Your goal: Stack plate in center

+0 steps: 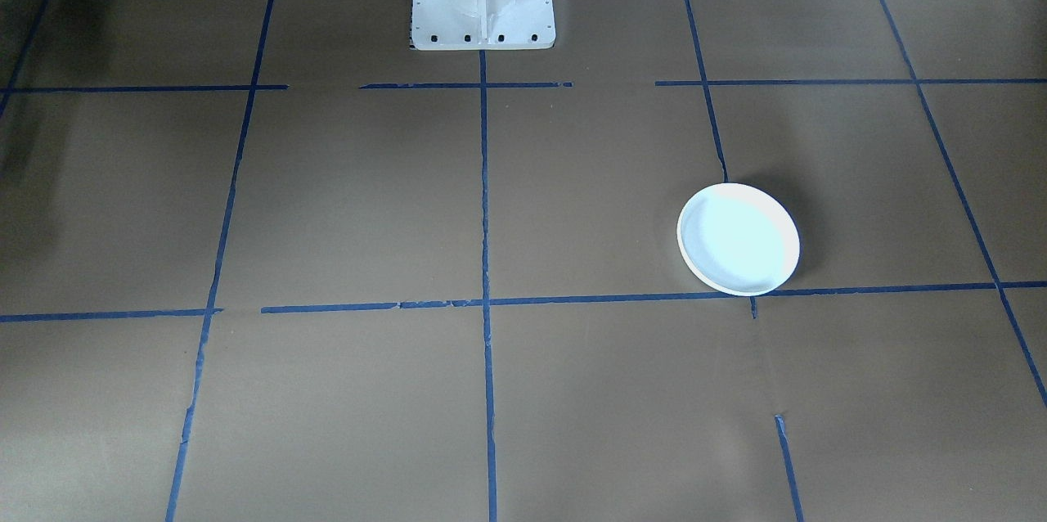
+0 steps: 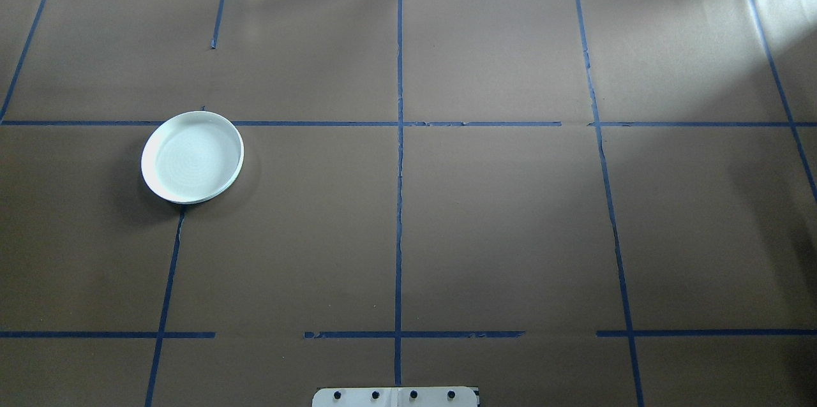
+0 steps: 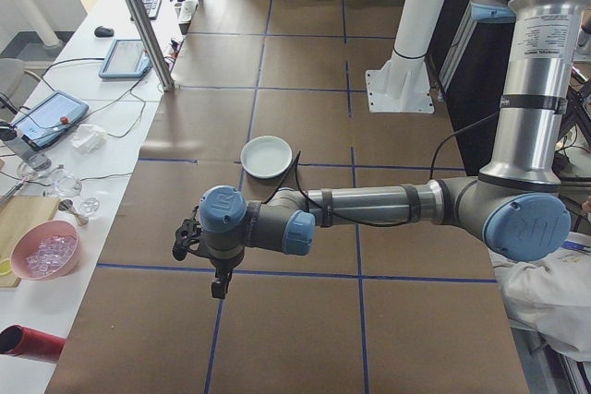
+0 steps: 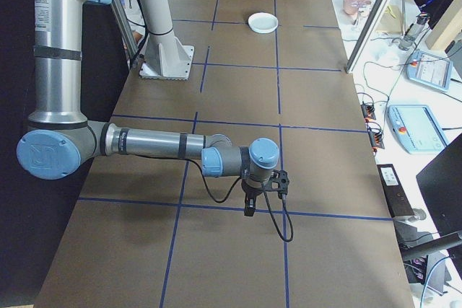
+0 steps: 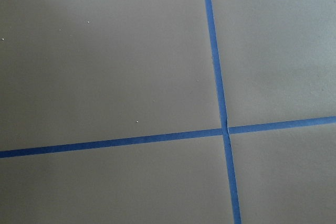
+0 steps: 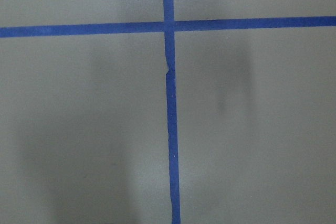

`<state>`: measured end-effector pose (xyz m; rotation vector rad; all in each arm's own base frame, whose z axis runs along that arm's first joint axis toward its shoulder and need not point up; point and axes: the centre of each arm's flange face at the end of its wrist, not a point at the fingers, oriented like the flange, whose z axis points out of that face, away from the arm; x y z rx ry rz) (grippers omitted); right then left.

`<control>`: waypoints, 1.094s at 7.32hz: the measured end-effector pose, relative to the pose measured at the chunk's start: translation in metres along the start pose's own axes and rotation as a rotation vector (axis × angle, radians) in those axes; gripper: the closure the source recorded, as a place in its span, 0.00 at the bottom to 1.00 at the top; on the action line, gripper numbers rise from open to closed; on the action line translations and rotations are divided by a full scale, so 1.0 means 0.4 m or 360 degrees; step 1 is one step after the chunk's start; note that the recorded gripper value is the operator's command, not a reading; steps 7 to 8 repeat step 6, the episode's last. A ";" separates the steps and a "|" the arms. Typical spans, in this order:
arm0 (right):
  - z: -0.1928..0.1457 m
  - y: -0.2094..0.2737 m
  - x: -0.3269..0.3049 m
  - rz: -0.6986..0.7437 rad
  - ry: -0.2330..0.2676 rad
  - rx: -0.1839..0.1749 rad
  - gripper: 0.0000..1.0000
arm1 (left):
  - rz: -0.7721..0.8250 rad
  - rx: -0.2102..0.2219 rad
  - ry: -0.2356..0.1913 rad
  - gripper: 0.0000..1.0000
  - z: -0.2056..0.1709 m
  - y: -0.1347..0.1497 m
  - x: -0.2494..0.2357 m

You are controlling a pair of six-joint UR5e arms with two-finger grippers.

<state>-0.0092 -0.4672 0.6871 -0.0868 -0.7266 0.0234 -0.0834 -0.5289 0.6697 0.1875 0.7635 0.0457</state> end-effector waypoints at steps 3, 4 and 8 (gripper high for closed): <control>0.001 0.000 -0.001 -0.0001 0.0000 -0.0001 0.00 | -0.0007 -0.0005 -0.0001 0.00 0.004 0.004 -0.004; 0.001 0.000 -0.001 -0.0001 0.0000 -0.0001 0.00 | -0.0004 -0.0002 0.0000 0.00 0.002 0.002 -0.002; 0.000 0.000 0.000 0.0000 0.0000 0.0000 0.00 | 0.0002 0.0003 0.0000 0.00 -0.001 0.001 0.001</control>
